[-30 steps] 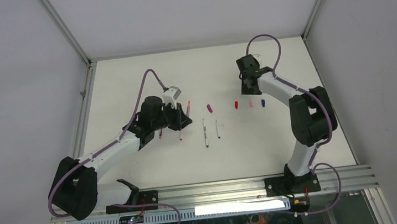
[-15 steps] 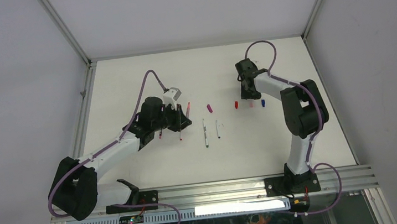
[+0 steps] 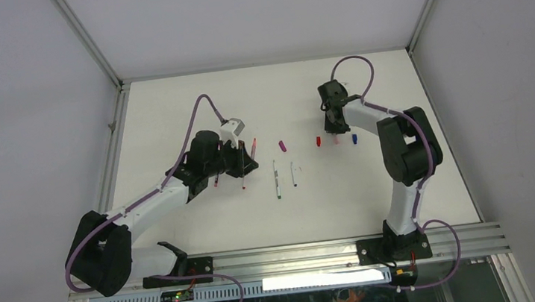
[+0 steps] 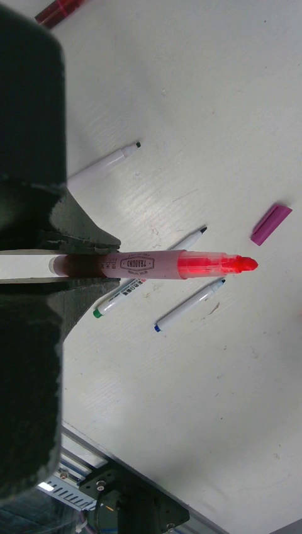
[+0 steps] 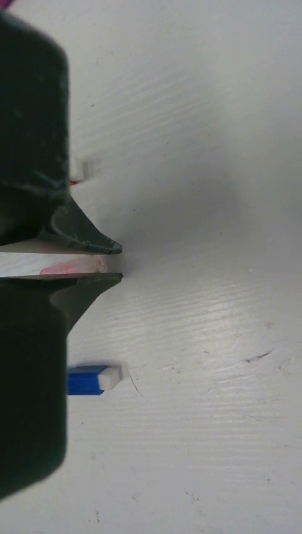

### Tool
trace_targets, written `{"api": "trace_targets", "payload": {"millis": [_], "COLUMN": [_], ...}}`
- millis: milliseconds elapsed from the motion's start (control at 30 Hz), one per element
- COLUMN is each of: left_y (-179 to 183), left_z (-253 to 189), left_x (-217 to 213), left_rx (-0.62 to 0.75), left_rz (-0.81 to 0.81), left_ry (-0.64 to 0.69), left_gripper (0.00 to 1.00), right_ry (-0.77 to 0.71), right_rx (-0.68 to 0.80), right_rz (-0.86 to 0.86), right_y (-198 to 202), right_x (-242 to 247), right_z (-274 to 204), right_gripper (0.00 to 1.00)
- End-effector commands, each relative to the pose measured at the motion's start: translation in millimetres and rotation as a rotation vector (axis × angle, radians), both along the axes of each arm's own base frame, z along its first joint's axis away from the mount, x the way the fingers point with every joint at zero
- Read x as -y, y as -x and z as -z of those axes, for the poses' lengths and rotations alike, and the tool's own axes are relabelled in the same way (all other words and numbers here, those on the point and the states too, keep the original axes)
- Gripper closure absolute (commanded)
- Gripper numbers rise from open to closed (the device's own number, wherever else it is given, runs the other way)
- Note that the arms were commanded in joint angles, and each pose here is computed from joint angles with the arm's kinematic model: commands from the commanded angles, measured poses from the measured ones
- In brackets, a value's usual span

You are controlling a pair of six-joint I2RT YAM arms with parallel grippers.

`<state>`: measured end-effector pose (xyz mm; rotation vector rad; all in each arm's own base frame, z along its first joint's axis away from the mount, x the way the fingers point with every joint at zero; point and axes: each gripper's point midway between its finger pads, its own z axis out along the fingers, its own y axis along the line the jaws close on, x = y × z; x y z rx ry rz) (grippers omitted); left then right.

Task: Insert the pens into the pen caps

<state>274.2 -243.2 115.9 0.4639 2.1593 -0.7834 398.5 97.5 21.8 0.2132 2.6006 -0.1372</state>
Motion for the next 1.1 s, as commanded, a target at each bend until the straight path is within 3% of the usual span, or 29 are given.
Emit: {"api": "trace_targets", "payload": {"millis": [0, 167, 300, 667, 800, 833, 900, 1000, 1067], "left_y": [-3, -6, -9, -20, -26, -27, -27, -24, -21], "left_z": [-6, 0, -1, -53, -63, -65, -66, -64, -62], "left_x": [6, 9, 19, 78, 88, 89, 89, 85, 81], "left_rx": [0.031, 0.022, 0.029, 0.110, 0.115, 0.115, 0.114, 0.111, 0.107], "left_rz": [0.015, 0.022, 0.049, 0.216, 0.237, 0.235, 0.234, 0.223, 0.215], "left_ry": [0.005, 0.004, 0.037, 0.385, 0.427, 0.433, 0.436, 0.422, 0.400], "left_gripper": [1.00, 1.00, 1.00, 1.00, 1.00, 1.00, 1.00, 1.00, 1.00], "right_ry": [-0.037, -0.087, -0.160, -0.432, -0.375, -0.339, -0.255, -0.226, -0.244], "right_rx": [-0.038, 0.026, 0.181, 0.748, 0.735, 0.702, 0.636, 0.539, 0.467], "right_rz": [0.015, 0.006, -0.032, -0.166, -0.173, -0.156, -0.064, 0.155, 0.300], "right_y": [14, 14, 6, 11, 14, 13, 15, 23, 32], "right_x": [-1, -8, -24, -104, -105, -101, -79, -36, -8], "right_z": [16, 0, -48, -228, -237, -229, -209, -178, -161], "right_gripper": [0.92, 0.96, 0.96, 0.96, 0.95, 0.92, 0.75, 0.43, 0.38]}}
